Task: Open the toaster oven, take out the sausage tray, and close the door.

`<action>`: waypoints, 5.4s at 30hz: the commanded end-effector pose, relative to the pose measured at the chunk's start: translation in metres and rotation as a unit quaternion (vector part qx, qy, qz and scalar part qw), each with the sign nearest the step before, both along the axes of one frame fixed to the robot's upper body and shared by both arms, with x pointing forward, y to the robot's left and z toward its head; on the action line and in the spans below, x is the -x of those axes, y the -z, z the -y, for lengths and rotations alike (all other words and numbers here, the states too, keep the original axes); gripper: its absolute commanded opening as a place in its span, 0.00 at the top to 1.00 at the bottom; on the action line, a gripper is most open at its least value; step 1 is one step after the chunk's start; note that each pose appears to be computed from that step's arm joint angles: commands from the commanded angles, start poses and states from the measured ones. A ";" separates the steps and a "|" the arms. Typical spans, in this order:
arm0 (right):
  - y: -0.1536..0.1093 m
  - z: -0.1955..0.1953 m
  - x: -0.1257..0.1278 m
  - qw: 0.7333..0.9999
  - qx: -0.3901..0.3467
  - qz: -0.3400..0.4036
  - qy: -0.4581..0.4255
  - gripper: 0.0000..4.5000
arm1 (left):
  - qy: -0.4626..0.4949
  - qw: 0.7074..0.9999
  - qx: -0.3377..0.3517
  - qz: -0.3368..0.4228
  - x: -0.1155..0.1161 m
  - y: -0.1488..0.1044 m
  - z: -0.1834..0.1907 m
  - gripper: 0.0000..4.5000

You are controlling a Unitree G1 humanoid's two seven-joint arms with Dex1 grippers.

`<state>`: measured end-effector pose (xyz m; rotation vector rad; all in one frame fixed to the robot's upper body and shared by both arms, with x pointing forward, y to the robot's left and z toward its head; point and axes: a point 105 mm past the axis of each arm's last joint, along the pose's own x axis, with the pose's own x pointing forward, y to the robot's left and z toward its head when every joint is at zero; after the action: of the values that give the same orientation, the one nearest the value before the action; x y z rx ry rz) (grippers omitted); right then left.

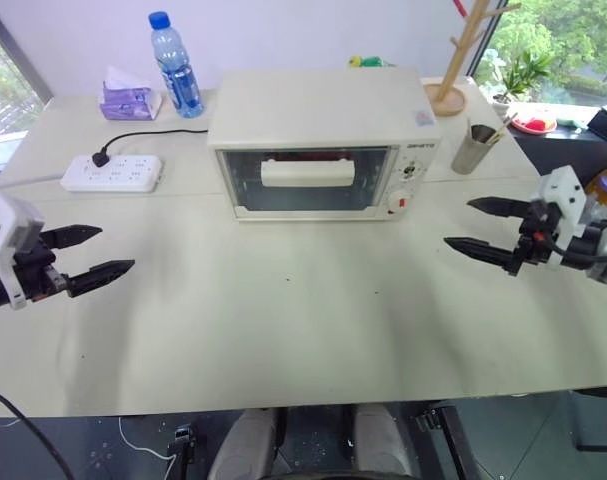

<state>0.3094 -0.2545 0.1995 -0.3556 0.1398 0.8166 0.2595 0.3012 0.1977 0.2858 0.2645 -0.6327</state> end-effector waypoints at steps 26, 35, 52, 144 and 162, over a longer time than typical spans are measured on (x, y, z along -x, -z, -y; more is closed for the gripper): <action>-0.033 -0.072 0.024 0.991 -0.059 -0.006 -0.120 0.00 | 0.189 0.979 0.073 0.016 -0.006 -0.050 0.086 0.01; -0.024 -0.124 -0.002 0.987 -0.082 0.003 -0.139 0.00 | 0.295 0.953 0.070 0.014 -0.023 -0.064 0.127 0.01; -0.023 -0.157 -0.049 0.984 -0.100 0.023 -0.148 0.00 | 0.307 0.949 0.063 0.017 -0.024 -0.065 0.132 0.01; -0.028 -0.060 0.052 0.997 -0.052 -0.031 -0.056 0.00 | 0.241 0.968 0.029 -0.065 -0.080 0.078 0.154 0.99; -0.030 -0.108 0.008 0.997 -0.026 0.063 -0.031 0.00 | 0.220 0.956 0.193 -0.036 -0.046 -0.029 0.134 0.01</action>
<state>0.2958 -0.1551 0.2224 -0.2977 0.0395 0.8769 0.3126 0.1669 0.2106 -0.0701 0.1802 -1.1246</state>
